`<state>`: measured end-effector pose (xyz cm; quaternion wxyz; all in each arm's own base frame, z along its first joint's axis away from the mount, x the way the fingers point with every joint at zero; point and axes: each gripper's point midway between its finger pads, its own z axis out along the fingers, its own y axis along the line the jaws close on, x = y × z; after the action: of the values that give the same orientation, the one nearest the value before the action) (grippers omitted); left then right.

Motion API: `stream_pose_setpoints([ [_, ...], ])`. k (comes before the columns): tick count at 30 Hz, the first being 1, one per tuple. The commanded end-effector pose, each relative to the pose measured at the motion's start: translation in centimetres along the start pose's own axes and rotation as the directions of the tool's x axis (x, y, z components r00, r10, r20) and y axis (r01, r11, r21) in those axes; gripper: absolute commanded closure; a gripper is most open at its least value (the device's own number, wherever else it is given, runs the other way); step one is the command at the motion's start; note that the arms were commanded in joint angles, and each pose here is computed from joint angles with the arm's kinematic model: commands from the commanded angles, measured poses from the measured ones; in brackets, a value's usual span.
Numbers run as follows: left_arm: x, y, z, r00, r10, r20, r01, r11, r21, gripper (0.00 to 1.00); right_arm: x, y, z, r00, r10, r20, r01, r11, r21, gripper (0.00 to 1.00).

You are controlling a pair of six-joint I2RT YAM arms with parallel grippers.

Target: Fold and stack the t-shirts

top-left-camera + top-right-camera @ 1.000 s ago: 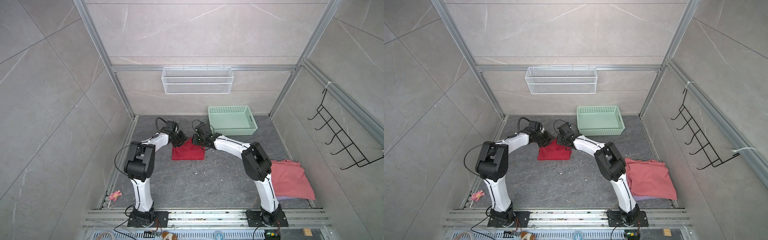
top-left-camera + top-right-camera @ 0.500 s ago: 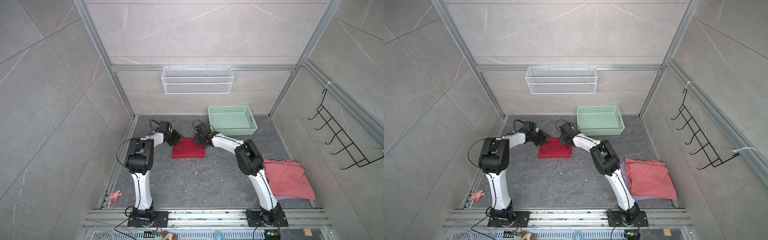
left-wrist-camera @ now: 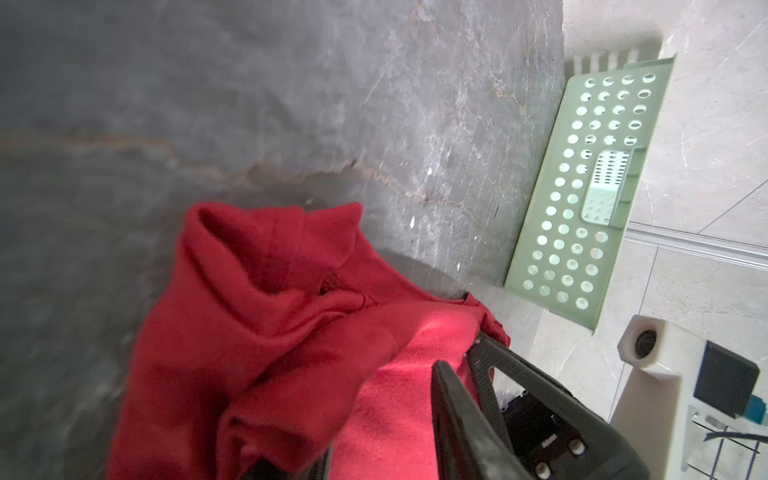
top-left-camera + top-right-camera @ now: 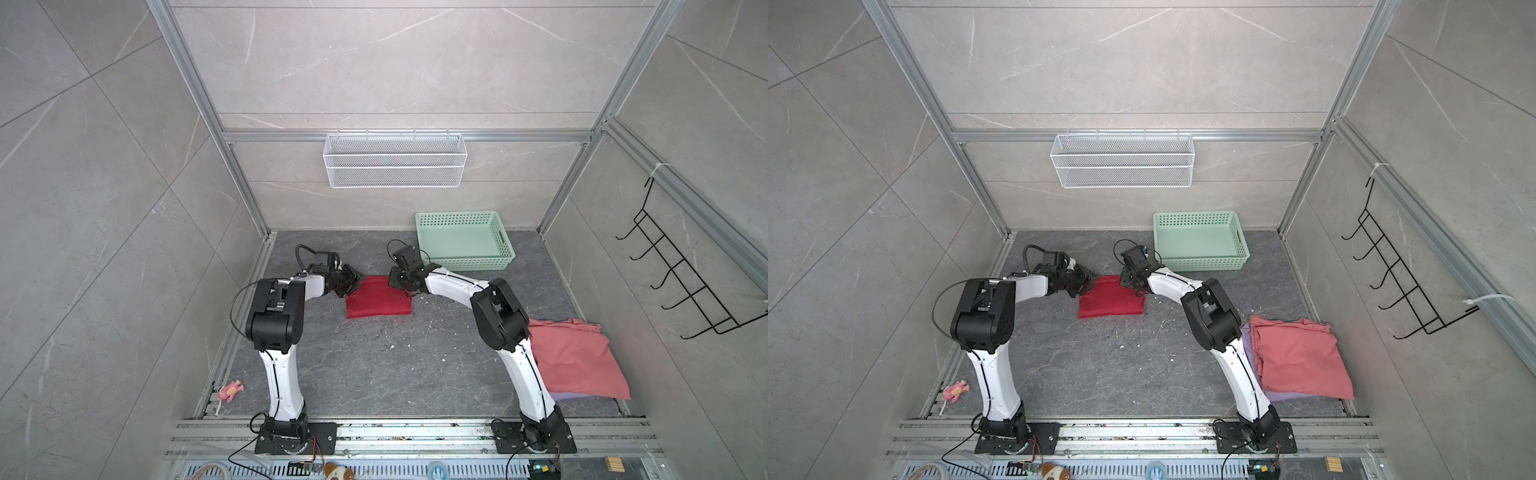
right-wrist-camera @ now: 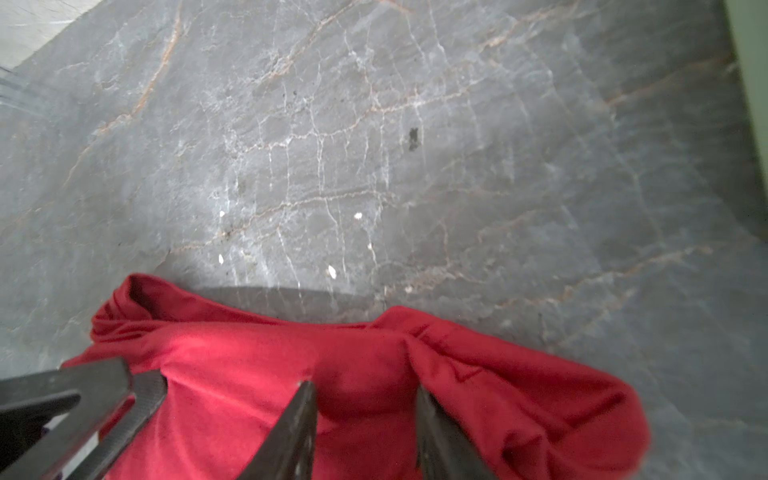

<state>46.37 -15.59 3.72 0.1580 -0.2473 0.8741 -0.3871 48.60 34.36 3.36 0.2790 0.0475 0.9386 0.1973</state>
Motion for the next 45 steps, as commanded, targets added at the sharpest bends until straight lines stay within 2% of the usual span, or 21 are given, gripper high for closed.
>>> stream_pose_setpoints([
  [1,3.3,7.1,-0.9,0.990,-0.137,-0.009,0.133,0.969,-0.207,0.58,4.9,-6.3,0.1,0.990,0.036,-0.137,-0.013,0.986,0.165,0.57],
  [6,6.5,7.5,-2.5,0.992,-0.128,-0.021,0.121,0.970,-0.209,0.58,5.8,-7.7,-2.5,0.992,0.010,-0.125,0.013,0.983,0.184,0.57],
  [12,10.5,4.3,-4.0,0.998,-0.025,-0.063,0.013,0.982,-0.190,0.58,4.7,-8.1,-7.3,0.996,-0.052,-0.072,0.065,0.979,0.193,0.55],
  [18,9.9,0.0,-8.1,0.994,0.112,0.013,-0.109,0.982,-0.157,0.54,4.0,-6.9,-13.7,0.999,-0.034,-0.013,0.035,0.994,0.105,0.48],
  [22,10.0,-0.9,-10.5,0.980,0.198,0.032,-0.186,0.959,-0.216,0.53,6.7,-7.7,-16.0,0.998,0.052,-0.041,-0.050,0.997,0.051,0.44],
  [26,10.9,-0.9,-11.9,0.963,0.266,0.043,-0.247,0.933,-0.261,0.51,10.3,-8.6,-16.7,0.980,0.182,-0.082,-0.183,0.983,-0.011,0.40],
  [29,12.2,-0.3,-12.5,0.956,0.295,0.008,-0.279,0.915,-0.292,0.49,12.9,-7.5,-16.9,0.963,0.250,-0.106,-0.259,0.962,-0.082,0.37],
  [33,13.3,1.0,-13.4,0.959,0.283,0.010,-0.266,0.912,-0.311,0.43,15.5,-4.9,-16.7,0.956,0.276,-0.102,-0.290,0.945,-0.152,0.27],
  [34,13.6,1.2,-13.5,0.960,0.280,0.014,-0.262,0.915,-0.306,0.41,16.0,-4.3,-16.4,0.956,0.277,-0.101,-0.291,0.943,-0.163,0.18],
  [36,13.9,1.4,-13.5,0.962,0.273,0.015,-0.257,0.921,-0.293,0.35,16.6,-3.4,-15.9,0.955,0.277,-0.106,-0.293,0.939,-0.183,0.17],
  [45,15.1,1.7,-10.6,0.972,0.234,-0.035,-0.235,0.945,-0.229,0.34,18.8,-3.0,-12.8,0.918,0.375,-0.127,-0.394,0.901,-0.183,0.18],
])
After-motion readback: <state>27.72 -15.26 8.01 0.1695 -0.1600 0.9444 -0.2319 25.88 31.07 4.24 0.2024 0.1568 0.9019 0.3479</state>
